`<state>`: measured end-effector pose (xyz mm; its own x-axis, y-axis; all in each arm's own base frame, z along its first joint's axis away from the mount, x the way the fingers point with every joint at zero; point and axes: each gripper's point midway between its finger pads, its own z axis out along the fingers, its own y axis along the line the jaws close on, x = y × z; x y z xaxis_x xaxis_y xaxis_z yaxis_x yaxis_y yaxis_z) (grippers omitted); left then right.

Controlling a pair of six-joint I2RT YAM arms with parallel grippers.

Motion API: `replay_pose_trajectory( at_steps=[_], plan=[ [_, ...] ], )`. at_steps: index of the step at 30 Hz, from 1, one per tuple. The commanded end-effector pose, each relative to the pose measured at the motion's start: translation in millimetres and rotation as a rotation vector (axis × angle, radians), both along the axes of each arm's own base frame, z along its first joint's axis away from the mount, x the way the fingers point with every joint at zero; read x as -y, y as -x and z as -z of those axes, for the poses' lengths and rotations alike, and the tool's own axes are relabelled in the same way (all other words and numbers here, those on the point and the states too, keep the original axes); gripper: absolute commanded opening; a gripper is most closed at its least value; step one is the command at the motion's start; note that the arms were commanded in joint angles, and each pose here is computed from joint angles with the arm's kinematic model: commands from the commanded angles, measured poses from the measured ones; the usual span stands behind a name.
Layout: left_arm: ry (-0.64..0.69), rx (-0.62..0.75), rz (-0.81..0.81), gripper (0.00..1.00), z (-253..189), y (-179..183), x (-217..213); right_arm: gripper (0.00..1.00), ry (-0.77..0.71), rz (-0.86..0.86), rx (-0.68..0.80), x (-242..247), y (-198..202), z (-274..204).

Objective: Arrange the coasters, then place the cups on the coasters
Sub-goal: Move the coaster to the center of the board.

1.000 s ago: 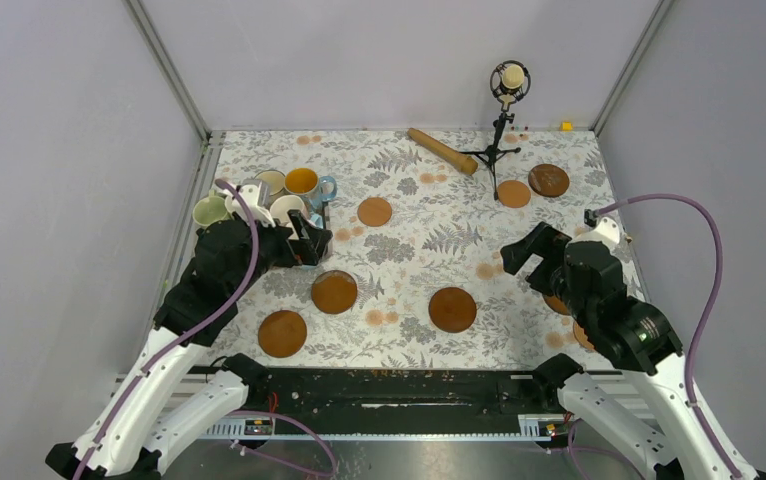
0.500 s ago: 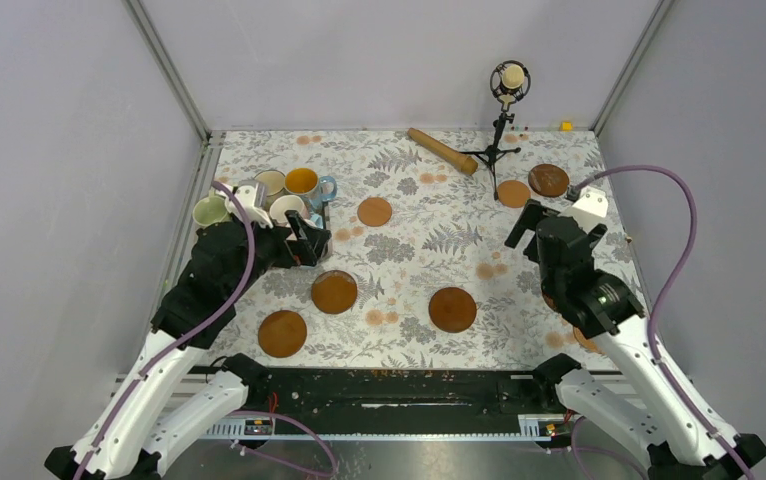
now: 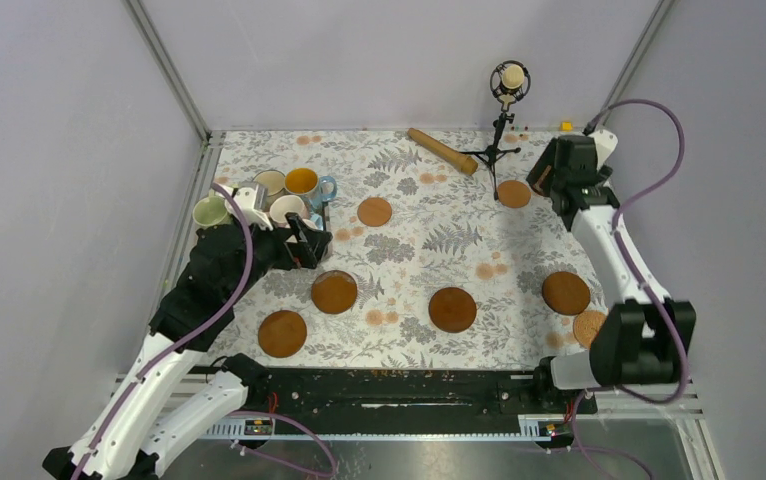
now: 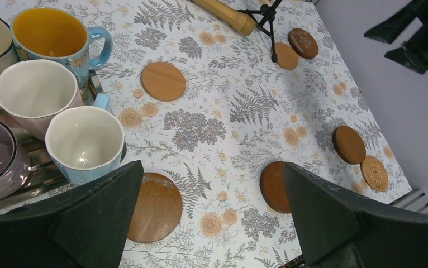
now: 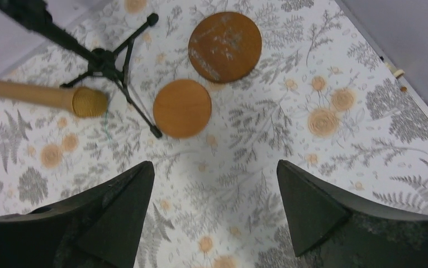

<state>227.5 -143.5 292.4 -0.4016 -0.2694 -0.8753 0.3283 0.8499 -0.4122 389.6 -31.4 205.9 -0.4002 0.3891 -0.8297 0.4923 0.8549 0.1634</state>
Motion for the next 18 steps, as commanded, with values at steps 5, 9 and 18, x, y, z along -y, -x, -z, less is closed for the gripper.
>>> replay_pose_trajectory(
  at_steps=[5,9,18],
  plan=[
    [0.036,0.078,0.018,0.99,-25.5,4.8,2.4,0.86,-0.108,0.100,0.106,52.8,-100.4,-18.7],
    [0.029,0.083,0.013,0.99,-27.0,5.3,1.0,0.74,-0.318,0.121,0.148,66.4,-140.0,2.1],
    [0.005,0.056,0.028,0.99,-20.8,2.8,6.5,0.60,-0.614,0.137,0.198,92.8,-227.6,62.4]
  ],
)
